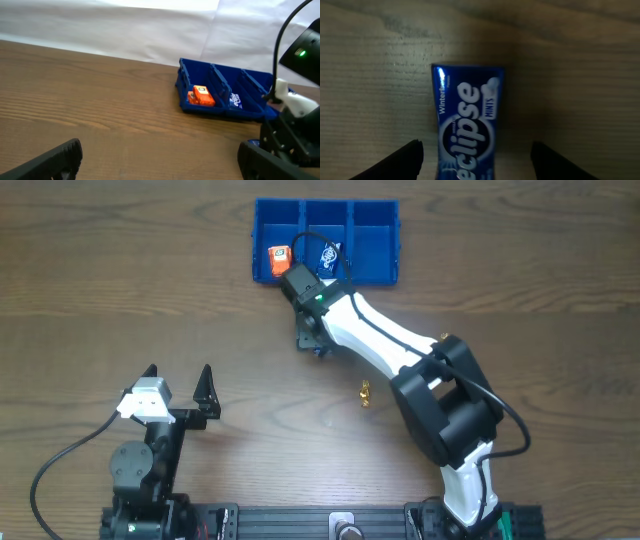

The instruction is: Sort Candies Into Trays

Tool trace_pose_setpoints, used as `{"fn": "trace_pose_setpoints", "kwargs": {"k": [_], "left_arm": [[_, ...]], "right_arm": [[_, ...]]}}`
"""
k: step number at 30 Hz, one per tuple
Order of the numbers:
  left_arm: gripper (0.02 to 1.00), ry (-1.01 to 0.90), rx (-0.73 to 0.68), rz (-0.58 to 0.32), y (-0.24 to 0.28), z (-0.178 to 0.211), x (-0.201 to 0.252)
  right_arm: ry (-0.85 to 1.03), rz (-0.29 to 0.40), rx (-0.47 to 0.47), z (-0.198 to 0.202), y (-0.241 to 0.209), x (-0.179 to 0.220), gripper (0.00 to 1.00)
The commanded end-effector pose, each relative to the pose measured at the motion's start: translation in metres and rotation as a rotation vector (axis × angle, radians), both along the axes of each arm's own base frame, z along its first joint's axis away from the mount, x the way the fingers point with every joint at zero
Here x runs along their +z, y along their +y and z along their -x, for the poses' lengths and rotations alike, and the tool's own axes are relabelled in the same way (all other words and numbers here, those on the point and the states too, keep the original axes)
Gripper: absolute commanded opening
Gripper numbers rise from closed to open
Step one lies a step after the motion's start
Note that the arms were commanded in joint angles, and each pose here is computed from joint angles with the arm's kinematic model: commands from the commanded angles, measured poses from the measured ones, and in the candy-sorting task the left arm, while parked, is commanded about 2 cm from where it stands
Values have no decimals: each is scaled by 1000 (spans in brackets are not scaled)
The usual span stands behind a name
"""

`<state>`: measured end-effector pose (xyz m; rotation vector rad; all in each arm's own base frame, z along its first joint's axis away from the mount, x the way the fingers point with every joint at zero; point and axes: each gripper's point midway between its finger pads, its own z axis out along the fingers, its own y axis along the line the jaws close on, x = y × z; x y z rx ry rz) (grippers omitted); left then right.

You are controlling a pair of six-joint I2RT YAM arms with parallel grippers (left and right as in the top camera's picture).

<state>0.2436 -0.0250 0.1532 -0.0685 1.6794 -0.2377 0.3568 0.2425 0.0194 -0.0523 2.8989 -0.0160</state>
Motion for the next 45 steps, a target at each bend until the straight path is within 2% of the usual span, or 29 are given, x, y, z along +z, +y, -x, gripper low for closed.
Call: {"fn": "trace_pose_setpoints", "kwargs": {"k": [1,15,17,23,26,29,32,34,38,42,45], "left_arm": [[998,46,-18,-4,-3,1,-15],[998,46,-18,-4,-3,1,-15],[998,46,-18,-4,-3,1,-15],[998,46,-18,-4,-3,1,-15],[998,46,-18,-4,-3,1,-15],[998,46,-18,-4,-3,1,-15],[998,46,-18,-4,-3,1,-15],[998,46,-18,-4,-3,1,-15],[998,46,-18,-4,-3,1,-15],[998,46,-18,-4,-3,1,-15],[998,46,-18,-4,-3,1,-15]], "right_arm": [[16,8,-26,4,2,-11,684],[40,15,-32,6,3,-26,584],[43,12,-31,6,3,-26,522],[40,-5,-30,5,7,-26,205],[32,-16,-28,4,8,-18,159],[-25,-54,-25,2,10,19,145],[-174,-101,-20,-5,9,85,141],[-266,-102,-15,-13,4,126,137],[-422,-57,-15,-49,-9,193,137],[-503,-39,-8,-94,-11,218,137],[-519,-14,-18,-134,-13,205,128]]}}
